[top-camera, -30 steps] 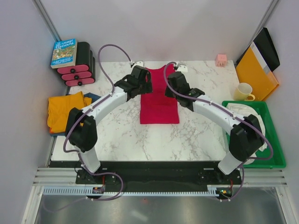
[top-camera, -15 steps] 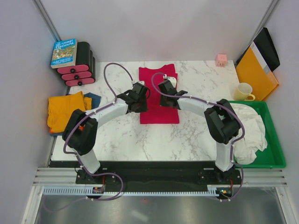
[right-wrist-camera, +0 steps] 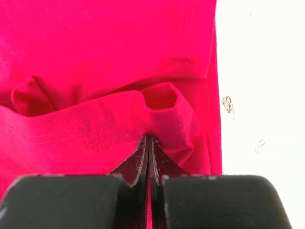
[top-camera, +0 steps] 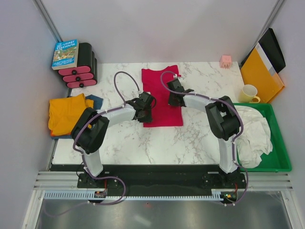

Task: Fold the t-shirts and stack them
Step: Fold the folded rectangular tshirt in 1/3 of the way, then grab one side of the 2/3 rectangular tshirt with both arms

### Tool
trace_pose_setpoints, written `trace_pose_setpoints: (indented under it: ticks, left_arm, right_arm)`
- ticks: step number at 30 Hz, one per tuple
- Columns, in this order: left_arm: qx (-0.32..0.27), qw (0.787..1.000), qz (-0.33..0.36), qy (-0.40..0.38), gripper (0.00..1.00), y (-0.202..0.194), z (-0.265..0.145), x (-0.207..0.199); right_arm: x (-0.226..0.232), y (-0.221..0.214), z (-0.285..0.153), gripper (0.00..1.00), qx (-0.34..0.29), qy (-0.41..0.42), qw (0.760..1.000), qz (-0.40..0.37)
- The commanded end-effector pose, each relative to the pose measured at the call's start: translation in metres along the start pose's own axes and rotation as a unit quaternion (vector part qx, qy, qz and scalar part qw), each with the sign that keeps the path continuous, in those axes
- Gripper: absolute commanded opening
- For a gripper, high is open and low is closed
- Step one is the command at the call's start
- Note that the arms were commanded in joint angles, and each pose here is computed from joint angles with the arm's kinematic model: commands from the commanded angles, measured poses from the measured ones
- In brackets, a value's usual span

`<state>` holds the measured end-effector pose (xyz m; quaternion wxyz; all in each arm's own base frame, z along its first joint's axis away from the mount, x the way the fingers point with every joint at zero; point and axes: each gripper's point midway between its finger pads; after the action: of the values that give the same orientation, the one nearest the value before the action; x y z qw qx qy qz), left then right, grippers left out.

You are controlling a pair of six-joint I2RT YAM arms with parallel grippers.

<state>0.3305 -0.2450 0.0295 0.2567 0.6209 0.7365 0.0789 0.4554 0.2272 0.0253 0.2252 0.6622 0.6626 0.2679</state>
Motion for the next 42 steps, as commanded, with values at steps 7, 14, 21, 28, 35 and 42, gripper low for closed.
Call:
trace_pose_setpoints:
  ticks: [7,14,21,28,35,42]
  left_arm:
    - [0.037,0.999,-0.020,0.017,0.29,-0.043,-0.003,0.018]
    - [0.029,0.999,-0.023,0.012,0.28,-0.093,-0.046,0.035]
    - [0.014,1.000,-0.009,-0.013,0.29,-0.118,-0.074,0.031]
    - [-0.047,0.999,-0.011,-0.017,0.49,-0.088,-0.101,0.023]
    - [-0.099,0.991,-0.019,-0.086,0.93,-0.069,-0.141,0.018]
    - [-0.033,0.995,-0.042,-0.083,0.77,-0.118,-0.104,0.040]
  right_arm:
    - [-0.012,-0.095,-0.034,0.02,0.090,0.011,0.996,-0.007]
    - [-0.013,-0.159,-0.089,0.03,0.097,0.019,0.995,-0.024]
    - [-0.017,-0.132,-0.102,0.12,0.050,0.006,0.998,-0.034]
    - [-0.011,-0.074,-0.107,0.16,0.001,0.001,1.000,-0.025]
    - [-0.013,-0.016,-0.190,0.60,-0.105,0.020,0.994,0.004]
    - [-0.016,-0.053,-0.239,0.61,-0.131,0.051,0.990,0.010]
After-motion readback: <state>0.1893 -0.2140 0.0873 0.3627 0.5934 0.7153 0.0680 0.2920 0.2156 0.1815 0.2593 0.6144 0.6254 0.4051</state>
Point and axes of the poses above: each gripper's point midway between its finger pads, its own z axis out along the fingers, its own x axis along the line the jaws close on, y = z × x, and after that the axes turned 11 degrees about -z, right-handed
